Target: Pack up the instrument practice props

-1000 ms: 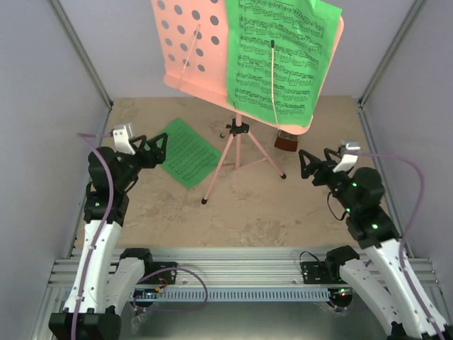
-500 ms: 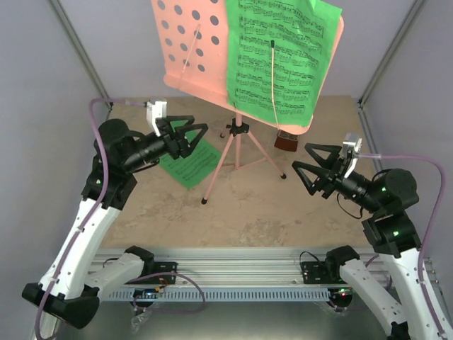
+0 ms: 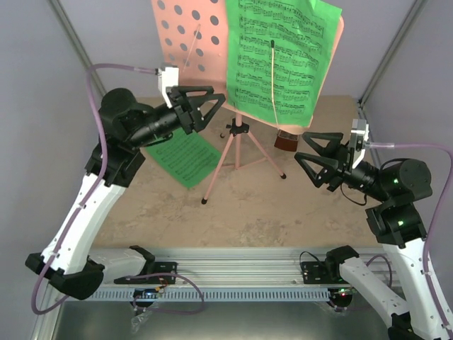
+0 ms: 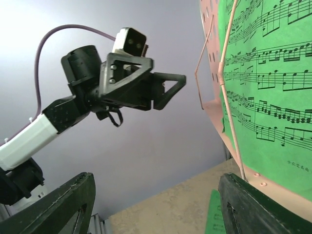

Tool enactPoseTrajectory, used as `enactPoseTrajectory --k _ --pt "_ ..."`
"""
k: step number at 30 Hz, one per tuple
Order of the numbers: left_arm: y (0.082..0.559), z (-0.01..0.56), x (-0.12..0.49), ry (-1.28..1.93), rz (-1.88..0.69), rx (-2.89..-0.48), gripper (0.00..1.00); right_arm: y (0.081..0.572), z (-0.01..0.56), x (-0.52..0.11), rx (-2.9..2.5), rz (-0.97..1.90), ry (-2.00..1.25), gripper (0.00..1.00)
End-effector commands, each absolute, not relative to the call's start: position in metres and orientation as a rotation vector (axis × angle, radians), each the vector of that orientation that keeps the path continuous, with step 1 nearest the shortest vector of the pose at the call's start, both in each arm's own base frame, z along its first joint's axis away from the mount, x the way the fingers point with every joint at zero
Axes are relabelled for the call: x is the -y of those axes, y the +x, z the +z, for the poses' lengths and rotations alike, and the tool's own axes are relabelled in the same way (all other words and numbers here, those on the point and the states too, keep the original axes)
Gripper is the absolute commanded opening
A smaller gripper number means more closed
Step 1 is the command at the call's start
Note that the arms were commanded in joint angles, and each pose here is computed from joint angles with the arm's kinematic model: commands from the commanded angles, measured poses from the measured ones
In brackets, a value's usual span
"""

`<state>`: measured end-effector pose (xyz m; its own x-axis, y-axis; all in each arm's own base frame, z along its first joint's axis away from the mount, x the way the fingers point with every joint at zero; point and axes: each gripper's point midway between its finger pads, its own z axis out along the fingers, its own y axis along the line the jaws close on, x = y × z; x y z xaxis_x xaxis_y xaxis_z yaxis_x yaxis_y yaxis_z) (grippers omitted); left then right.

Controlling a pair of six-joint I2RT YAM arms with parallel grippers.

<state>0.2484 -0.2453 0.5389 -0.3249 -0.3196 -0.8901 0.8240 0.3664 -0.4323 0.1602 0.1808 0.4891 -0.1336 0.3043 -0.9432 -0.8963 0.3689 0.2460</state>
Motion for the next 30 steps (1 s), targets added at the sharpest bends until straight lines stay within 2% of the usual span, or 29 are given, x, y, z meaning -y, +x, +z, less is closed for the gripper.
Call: enactPoseTrajectory --k 1,7,16,30 --pt "0.266 0.540 0.250 0.443 -1.201 -1.500 0.73 0.150 0.501 -0.183 -1.266 1.178 -0.634 0.71" --pt "0.290 0.538 0.259 0.427 -1.160 -1.531 0.70 0.151 0.500 -0.185 -1.267 1.189 -0.644 0.71" --pt "0.302 0.537 0.265 0.426 -1.148 -1.541 0.67 0.153 0.496 -0.190 -1.275 1.206 -0.663 0.71" --pt "0.303 0.524 0.284 0.546 -1.172 -1.577 0.52 0.153 0.489 -0.201 -1.289 1.240 -0.694 0.71"
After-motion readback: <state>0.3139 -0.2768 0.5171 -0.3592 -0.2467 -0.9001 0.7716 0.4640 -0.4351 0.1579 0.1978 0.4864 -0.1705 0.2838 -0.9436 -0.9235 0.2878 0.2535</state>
